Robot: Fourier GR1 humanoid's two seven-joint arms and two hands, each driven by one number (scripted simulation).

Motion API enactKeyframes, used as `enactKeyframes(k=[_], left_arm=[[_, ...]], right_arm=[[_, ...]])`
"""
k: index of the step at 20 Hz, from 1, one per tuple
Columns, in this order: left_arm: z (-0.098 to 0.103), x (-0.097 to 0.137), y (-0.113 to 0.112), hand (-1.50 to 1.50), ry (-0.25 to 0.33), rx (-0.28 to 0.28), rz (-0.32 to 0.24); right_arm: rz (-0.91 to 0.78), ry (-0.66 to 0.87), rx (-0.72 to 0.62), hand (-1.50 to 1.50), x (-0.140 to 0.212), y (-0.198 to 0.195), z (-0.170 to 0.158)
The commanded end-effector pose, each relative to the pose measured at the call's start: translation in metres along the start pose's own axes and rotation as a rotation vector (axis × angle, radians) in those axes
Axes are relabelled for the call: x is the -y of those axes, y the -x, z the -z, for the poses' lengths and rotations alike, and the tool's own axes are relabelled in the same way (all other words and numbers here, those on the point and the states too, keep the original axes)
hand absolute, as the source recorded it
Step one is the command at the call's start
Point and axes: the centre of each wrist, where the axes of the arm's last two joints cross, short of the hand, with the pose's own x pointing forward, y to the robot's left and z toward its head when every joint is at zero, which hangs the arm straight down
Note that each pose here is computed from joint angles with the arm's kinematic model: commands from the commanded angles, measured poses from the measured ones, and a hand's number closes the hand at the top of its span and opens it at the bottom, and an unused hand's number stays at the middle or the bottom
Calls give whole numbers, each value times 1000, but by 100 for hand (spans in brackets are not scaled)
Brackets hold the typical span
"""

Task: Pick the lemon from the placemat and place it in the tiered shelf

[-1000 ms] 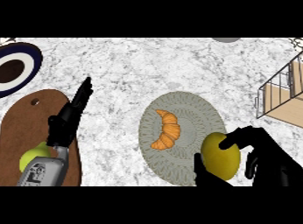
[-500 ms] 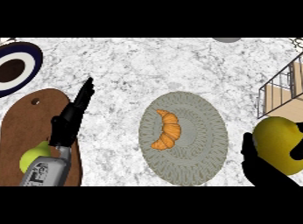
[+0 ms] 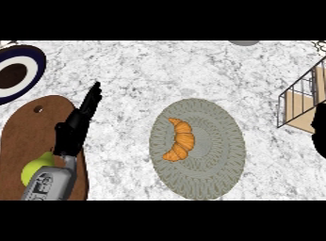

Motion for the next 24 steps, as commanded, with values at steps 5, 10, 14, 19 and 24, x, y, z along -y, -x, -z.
enactKeyframes(k=[5,10,14,19,24], left_arm=[[-8,0,1,0,-1,-7,9],[-9,3,-6,0,-8,-8,1],[-4,-4,-1,0,2,4,30],[-11,-10,-6,0,5,7,4],[7,-12,-1,0,-1,-4,-5]], right_arm=[[-80,66,-122,150,28,8,51],[-100,80,-89,150,40,8,83],[-217,93,-25,150,23,17,109],[-231,123,-47,150,17,28,136],[-348,146,61,150,-27,44,142]])
